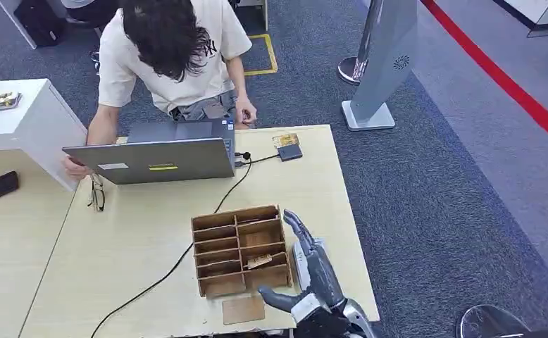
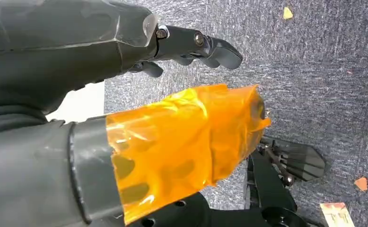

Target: Pass the card to the sensor for recognition and then transmit it.

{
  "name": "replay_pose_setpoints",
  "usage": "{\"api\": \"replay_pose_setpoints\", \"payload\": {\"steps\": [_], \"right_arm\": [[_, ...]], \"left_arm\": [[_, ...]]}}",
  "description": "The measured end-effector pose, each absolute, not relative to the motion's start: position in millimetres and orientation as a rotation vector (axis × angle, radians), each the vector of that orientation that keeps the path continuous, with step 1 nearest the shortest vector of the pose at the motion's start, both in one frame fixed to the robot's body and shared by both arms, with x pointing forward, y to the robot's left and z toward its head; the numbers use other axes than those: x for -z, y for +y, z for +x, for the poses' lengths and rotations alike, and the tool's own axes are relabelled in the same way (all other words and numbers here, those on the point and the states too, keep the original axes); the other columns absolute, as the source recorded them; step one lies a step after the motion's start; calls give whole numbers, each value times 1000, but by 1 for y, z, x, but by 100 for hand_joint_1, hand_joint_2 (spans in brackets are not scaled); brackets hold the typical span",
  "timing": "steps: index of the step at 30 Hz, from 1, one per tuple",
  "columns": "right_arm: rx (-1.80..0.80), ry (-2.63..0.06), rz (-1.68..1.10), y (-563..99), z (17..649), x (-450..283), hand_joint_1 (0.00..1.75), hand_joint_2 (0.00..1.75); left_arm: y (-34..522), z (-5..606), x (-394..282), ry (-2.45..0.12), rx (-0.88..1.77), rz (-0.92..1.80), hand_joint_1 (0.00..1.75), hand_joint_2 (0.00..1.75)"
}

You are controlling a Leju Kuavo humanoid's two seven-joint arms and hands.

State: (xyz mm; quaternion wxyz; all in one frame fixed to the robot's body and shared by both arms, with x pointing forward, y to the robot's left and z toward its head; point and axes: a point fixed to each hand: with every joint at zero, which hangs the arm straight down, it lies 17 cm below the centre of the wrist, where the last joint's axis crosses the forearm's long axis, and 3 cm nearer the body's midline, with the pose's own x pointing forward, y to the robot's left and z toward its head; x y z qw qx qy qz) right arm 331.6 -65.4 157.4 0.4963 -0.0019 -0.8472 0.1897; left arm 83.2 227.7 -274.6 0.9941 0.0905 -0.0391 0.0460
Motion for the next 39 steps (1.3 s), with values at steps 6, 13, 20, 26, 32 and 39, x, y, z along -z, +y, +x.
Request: {"api": "replay_pose_setpoints", "payload": {"steps": [6,13,20,26,32,39], "right_arm": [[-578,-2131,-173,-54,336,-174,0,175],[-714,-2205,-357,-35,343,-188,0,175],[-778,-2223,-387,-20,346,-188,134,175],[-843,-2245,-526,-15,353,-192,175,175],[-911,-2249,-683,-13,363,-196,175,175],[-948,-2227,-852,-30,375,-200,93,175]], "left_arm": [[228,83,275,-79,-84,181,0,0],[227,83,275,-77,-66,181,0,0],[227,83,275,-75,-57,181,0,0],[226,84,275,-76,-41,176,0,0],[225,84,274,-77,-31,175,0,0],[225,83,275,-77,-29,171,0,0]]}}
